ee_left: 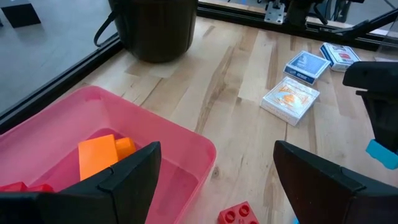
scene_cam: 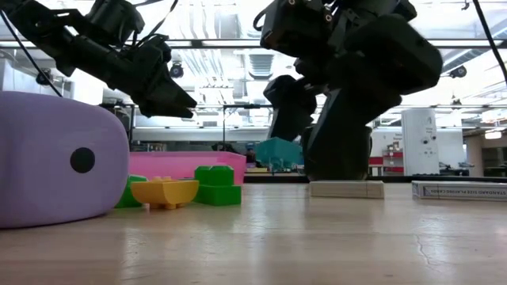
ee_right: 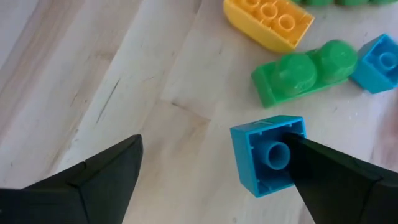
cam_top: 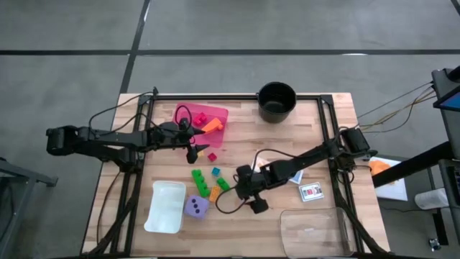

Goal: Pick & Place Toys
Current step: Put the bottom blue game piece into the red bin, then put the right green game piece into the red bin

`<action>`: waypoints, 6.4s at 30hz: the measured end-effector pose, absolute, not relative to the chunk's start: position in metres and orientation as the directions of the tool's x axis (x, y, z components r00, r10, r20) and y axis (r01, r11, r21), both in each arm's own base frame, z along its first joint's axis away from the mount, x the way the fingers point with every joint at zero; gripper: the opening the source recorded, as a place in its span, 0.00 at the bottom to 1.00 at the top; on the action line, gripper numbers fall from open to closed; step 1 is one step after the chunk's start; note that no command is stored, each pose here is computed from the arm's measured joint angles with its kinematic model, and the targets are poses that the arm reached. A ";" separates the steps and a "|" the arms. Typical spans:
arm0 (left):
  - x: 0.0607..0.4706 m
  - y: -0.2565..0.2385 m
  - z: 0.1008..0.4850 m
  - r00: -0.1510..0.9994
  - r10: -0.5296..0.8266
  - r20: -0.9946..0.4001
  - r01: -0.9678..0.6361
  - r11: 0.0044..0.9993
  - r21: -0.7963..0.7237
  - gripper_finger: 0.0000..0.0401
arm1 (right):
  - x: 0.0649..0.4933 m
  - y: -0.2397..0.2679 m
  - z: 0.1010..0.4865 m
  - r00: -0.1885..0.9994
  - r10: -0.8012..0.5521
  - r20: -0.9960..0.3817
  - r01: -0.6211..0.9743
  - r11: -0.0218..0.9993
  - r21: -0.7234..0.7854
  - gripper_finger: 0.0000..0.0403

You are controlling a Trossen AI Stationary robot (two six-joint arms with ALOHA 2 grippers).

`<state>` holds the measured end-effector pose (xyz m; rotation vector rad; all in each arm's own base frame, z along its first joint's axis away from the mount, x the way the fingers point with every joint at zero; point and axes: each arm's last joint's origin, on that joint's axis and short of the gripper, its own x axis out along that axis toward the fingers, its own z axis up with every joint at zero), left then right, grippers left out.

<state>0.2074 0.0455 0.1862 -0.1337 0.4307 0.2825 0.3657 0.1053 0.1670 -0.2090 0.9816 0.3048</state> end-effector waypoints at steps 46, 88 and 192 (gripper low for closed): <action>0.154 0.037 0.207 0.942 0.324 -0.082 -0.324 0.946 0.010 0.79 | 0.436 -0.098 0.129 0.863 0.052 -0.503 -0.112 0.990 -0.090 0.95; 0.153 0.038 0.202 0.929 0.345 -0.135 -0.350 0.937 -0.010 0.79 | 0.450 -0.088 0.169 0.744 -0.451 -0.492 0.203 0.855 -0.477 0.95; 0.143 0.036 0.176 0.899 0.365 -0.240 -0.362 0.930 0.058 0.79 | 0.377 0.052 0.159 0.876 0.132 -0.464 -0.088 0.989 0.115 0.95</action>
